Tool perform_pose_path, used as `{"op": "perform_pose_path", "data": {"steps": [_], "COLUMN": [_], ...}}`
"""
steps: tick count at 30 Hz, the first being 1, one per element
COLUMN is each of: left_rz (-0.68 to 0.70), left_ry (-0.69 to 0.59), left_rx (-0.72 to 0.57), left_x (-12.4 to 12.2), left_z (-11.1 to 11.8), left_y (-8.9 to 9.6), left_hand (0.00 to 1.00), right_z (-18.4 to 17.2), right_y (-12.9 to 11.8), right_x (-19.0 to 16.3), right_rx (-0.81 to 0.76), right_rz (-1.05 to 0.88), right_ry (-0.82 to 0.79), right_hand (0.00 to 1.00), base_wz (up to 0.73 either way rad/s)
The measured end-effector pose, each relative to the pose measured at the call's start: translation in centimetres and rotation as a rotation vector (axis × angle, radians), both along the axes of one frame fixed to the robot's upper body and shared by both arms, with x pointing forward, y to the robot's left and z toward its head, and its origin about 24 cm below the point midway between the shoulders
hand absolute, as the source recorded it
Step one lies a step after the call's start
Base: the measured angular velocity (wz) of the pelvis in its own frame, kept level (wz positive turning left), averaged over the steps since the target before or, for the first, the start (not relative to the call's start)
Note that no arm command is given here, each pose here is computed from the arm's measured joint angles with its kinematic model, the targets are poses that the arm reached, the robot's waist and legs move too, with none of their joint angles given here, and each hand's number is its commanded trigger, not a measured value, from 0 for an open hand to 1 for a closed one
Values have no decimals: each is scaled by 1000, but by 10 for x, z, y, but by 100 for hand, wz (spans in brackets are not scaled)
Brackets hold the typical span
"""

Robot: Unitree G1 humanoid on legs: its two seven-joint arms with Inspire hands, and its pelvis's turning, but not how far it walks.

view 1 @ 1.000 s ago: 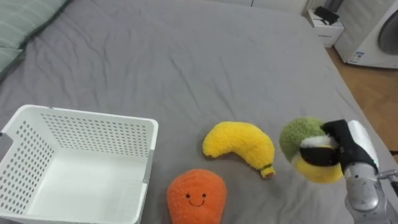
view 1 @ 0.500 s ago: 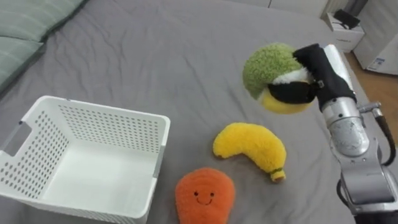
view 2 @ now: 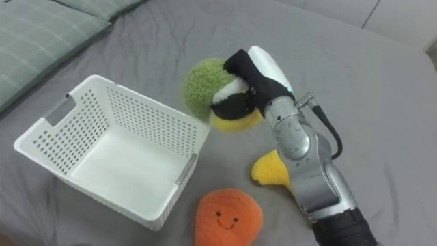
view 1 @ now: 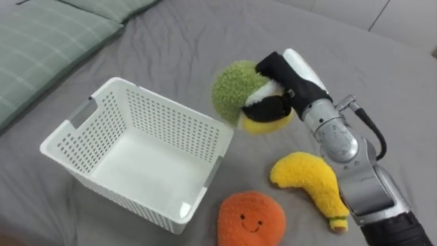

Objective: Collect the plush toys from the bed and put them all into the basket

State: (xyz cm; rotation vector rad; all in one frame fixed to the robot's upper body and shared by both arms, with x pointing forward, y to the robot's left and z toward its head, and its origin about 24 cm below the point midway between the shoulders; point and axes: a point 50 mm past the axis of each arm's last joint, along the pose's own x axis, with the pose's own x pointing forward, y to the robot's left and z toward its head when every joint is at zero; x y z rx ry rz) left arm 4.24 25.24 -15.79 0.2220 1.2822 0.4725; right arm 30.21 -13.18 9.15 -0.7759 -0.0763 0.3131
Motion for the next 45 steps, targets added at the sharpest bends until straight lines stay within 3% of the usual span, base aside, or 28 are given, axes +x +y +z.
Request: {"op": "perform_pose_path", "data": {"steps": [8, 9, 11, 12, 13, 14, 15, 34, 45], "left_rz": [-17, -19, -23, -25, -26, -28, -32, -35, -36], "left_ry": [-10, -19, -25, -23, -21, -22, -26, 43, 33], "left_rx": [11, 11, 13, 16, 17, 17, 17, 42, 49], "left_x": [7, 11, 14, 14, 14, 15, 17, 5, 13], "left_z": [1, 2, 3, 3, 3, 3, 3, 2, 3], "left_y": [0, 0, 1, 2, 3, 3, 2, 6, 6], "left_hand": [0, 0, 0, 0, 0, 0, 0, 0, 0], "right_z": [4, 4, 3, 2, 1, 1, 0, -16, -23], "right_y": [28, 31, 38, 45, 52, 54, 59, 58, 51], "right_x": [2, 1, 1, -1, -3, -3, -5, 0, 2], "right_rx": [-64, -74, -75, -73, -74, -73, -68, -107, -126], "right_rz": [94, 104, 121, 138, 158, 168, 183, 182, 144], "right_ry": [-15, -15, -4, 1, 5, 9, 15, 107, 124], "right_hand": [100, 95, 63, 52, 32, 4, 0, 0, 0], "base_wz": [9, 4, 0, 0, 0, 6, 19, 6, -2]}}
